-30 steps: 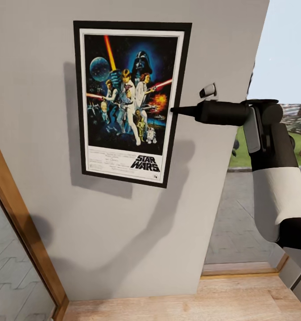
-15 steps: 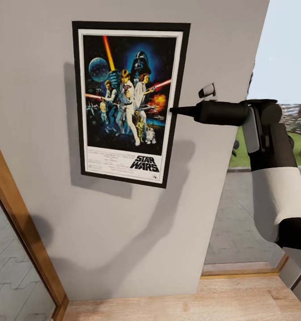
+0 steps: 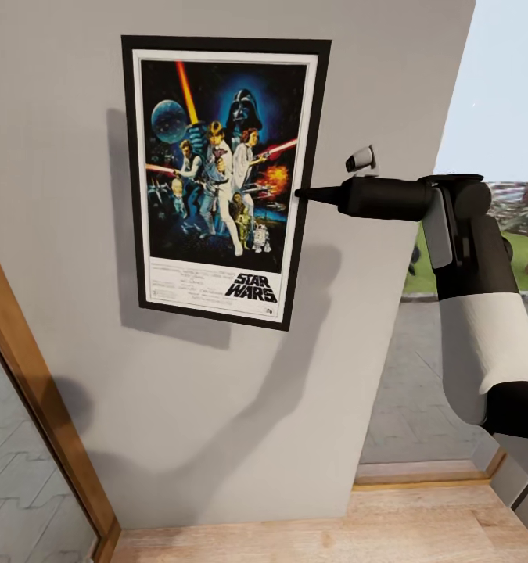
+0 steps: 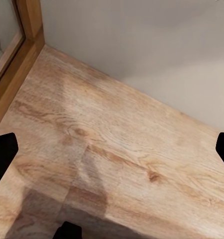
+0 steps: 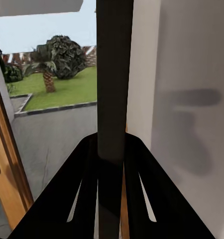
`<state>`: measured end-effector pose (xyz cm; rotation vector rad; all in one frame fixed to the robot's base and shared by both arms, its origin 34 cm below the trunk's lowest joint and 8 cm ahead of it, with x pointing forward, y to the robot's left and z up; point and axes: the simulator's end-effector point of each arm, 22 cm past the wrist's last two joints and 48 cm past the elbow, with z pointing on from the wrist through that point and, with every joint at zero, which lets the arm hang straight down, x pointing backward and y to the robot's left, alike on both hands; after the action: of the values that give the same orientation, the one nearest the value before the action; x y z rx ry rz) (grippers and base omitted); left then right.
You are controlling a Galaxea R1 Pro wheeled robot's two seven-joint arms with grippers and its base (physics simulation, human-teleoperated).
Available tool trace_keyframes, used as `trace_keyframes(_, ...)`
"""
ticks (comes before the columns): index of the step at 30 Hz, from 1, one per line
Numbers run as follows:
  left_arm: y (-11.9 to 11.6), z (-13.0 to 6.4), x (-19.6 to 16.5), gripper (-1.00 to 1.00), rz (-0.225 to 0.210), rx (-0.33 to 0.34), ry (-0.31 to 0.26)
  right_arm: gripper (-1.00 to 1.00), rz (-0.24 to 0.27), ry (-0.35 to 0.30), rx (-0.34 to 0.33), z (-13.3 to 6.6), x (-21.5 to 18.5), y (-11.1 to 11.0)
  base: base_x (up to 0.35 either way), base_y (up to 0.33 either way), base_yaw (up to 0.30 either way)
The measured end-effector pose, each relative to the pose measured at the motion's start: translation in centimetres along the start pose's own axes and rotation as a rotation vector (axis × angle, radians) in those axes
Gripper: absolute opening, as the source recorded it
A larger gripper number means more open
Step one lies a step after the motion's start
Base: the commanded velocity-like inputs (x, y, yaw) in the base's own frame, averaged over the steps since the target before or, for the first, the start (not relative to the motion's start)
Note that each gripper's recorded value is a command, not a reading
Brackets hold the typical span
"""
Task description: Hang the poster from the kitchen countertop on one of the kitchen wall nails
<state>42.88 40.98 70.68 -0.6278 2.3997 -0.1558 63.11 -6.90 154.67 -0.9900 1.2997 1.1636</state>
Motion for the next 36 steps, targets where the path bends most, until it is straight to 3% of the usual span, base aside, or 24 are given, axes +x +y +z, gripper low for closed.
trace_keyframes(19,0.0,-0.01,0.0,1.0,0.0,0.0,0.0,-1.0,-0.002,0.0,0.0,-0.01,-0.04,0.04,0.144,0.0,0.0)
trace_keyframes(36,-0.01,0.0,0.0,1.0,0.0,0.0,0.0,-1.0,-0.005,-0.002,0.0,-0.03,-0.11,0.11,0.01,0.0,0.0)
